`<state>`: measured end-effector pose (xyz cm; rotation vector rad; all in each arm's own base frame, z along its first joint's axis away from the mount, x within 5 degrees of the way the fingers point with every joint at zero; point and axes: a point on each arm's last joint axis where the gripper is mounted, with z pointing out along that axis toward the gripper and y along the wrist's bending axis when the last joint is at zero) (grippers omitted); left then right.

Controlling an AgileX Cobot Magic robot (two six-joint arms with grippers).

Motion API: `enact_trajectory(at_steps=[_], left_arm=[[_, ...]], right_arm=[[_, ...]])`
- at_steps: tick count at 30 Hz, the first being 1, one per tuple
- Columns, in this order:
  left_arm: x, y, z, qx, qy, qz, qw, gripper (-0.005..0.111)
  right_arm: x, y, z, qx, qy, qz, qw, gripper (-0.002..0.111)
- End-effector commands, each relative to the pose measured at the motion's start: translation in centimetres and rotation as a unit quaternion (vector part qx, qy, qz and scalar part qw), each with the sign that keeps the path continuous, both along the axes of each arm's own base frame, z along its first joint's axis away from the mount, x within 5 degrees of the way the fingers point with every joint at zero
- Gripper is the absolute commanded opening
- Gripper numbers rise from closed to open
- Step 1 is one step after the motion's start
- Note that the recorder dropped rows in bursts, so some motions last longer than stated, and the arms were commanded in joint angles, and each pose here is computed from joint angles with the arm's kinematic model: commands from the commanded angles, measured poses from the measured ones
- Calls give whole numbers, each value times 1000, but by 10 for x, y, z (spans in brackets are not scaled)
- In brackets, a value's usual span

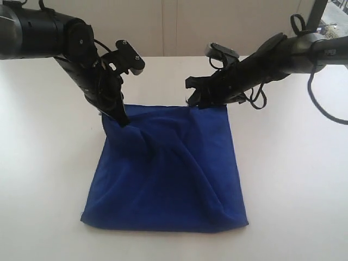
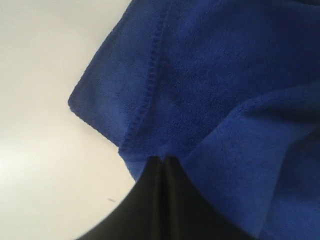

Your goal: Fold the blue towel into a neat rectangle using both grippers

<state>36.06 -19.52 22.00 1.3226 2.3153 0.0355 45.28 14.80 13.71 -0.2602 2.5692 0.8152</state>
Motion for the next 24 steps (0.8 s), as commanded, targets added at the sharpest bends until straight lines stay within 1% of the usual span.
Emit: enact_trajectory(at_steps=[1, 7, 9, 12, 14, 17, 19, 21, 22, 24], left_arm=[[-1, -1, 2, -17, 0, 19, 1000, 0], [0, -2, 3, -22, -6, 21, 1000, 0], [0, -2, 3, -24, -7, 24, 999, 0], [0, -2, 3, -26, -6, 27, 999, 0], [0, -2, 3, -30, -2, 37, 999, 0], [4, 5, 3, -45, 5, 86, 995, 0], [10, 19, 4, -66, 18, 153, 986, 0], [10, 31, 8, -76, 38, 200, 976, 0], [7, 36, 12, -77, 50, 215, 972, 0], [1, 45, 22, -80, 70, 233, 967, 0]], right_arm=[[7, 11, -8, 4, -4, 18, 1000, 36], [6, 16, -18, -4, -5, 32, 999, 36], [6, 16, -19, -5, -5, 31, 1000, 32], [7, 16, -19, -7, -10, 26, 1000, 15], [9, 14, -19, -14, -19, 20, 1000, 0], [9, 13, -11, -20, -36, 29, 999, 0], [6, 13, 10, -19, -51, 42, 998, 0], [1, 11, 30, -25, -61, 47, 997, 0], [-2, 8, 38, -33, -64, 45, 996, 0], [-12, 0, 57, -70, -75, 47, 994, 0]])
